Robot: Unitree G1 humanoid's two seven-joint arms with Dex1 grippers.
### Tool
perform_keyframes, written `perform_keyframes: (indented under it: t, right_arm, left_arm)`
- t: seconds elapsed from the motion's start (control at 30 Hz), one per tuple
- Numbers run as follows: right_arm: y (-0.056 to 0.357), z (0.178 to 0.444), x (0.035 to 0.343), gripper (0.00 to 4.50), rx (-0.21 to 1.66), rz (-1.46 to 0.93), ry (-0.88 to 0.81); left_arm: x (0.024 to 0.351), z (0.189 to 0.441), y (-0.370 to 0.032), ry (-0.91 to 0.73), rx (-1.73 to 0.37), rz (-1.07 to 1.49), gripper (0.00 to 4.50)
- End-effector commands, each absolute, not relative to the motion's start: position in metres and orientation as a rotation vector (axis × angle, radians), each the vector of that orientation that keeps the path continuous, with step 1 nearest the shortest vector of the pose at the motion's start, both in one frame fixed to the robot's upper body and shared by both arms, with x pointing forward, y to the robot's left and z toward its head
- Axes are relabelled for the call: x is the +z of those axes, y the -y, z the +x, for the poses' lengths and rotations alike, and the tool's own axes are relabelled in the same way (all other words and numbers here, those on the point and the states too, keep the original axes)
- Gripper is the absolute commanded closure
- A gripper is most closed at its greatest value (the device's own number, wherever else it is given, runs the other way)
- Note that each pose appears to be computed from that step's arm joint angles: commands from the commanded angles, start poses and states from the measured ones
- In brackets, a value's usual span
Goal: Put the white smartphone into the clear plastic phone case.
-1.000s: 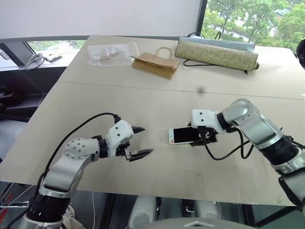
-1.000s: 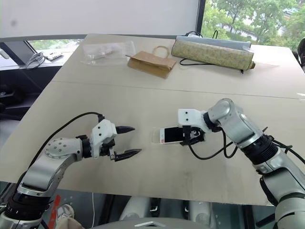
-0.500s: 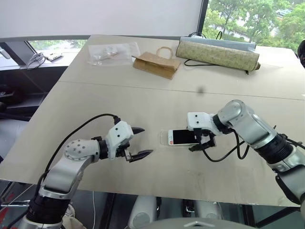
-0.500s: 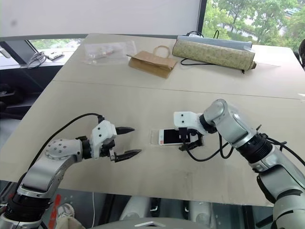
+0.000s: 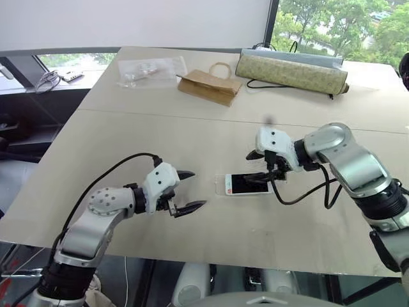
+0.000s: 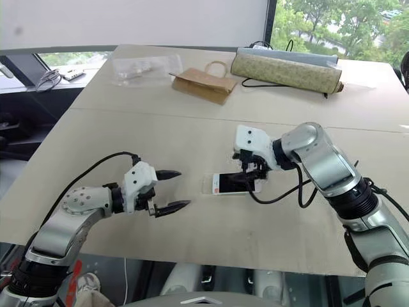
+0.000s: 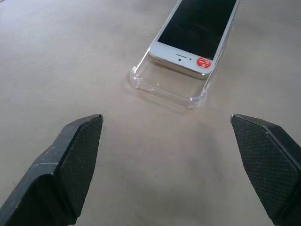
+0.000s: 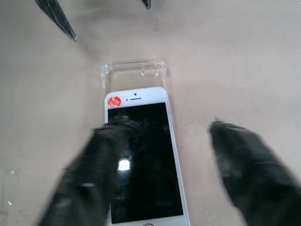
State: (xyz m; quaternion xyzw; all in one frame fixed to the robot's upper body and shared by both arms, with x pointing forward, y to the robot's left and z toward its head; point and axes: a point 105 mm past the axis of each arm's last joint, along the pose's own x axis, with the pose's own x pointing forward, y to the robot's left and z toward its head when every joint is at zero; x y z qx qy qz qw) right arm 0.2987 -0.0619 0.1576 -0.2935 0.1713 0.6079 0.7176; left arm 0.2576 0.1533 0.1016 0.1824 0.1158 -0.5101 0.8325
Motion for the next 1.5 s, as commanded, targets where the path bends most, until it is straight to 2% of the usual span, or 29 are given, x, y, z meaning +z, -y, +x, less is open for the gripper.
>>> perform_keyframes:
  t: [0.03,0.1,0.13,0.17,0.27,0.53,0.67,0.8,0.9,1.03,1.17,1.37,1.5]
  right_arm:
    - [0.050,0.291,0.162,2.98,1.364,-0.622,-0.311]
    - [0.046,0.289,0.158,4.08,1.369,-0.605,-0.310]
    - [0.044,0.288,0.155,4.41,1.370,-0.597,-0.311]
    - [0.042,0.287,0.152,4.50,1.371,-0.596,-0.312]
    - [0.040,0.288,0.142,4.50,1.359,-0.601,-0.312]
    - [0.031,0.288,0.127,4.50,1.362,-0.593,-0.333]
    - [0.034,0.287,0.095,4.50,1.351,-0.658,-0.453]
    - [0.040,0.285,0.082,4.50,1.346,-0.693,-0.502]
    - [0.039,0.289,0.090,4.50,1.324,-0.672,-0.465]
    - [0.036,0.292,0.134,4.50,1.296,-0.582,-0.309]
    - [0.052,0.291,0.163,4.50,1.231,-0.569,-0.257]
    - [0.101,0.296,0.159,4.50,1.038,-0.680,-0.358]
    - [0.126,0.288,0.149,4.50,0.974,-0.708,-0.450]
  left_arm:
    - [0.106,0.254,-0.147,-0.241,-1.143,0.365,1.08]
    - [0.105,0.255,-0.146,-0.245,-1.150,0.367,2.16]
    - [0.105,0.257,-0.146,-0.244,-1.148,0.368,2.56]
    - [0.105,0.259,-0.146,-0.243,-1.148,0.366,3.13]
    - [0.103,0.263,-0.142,-0.243,-1.159,0.369,4.45]
    - [0.094,0.276,-0.137,-0.264,-1.179,0.397,4.45]
    - [0.092,0.279,-0.134,-0.263,-1.182,0.401,4.45]
    - [0.089,0.278,-0.134,-0.266,-1.186,0.408,4.45]
    - [0.089,0.278,-0.134,-0.267,-1.187,0.409,4.45]
    - [0.090,0.280,-0.133,-0.259,-1.180,0.403,4.45]
    - [0.089,0.283,-0.133,-0.256,-1.176,0.407,4.45]
    - [0.086,0.287,-0.131,-0.252,-1.177,0.441,4.45]
    - [0.087,0.290,-0.129,-0.243,-1.185,0.442,4.45]
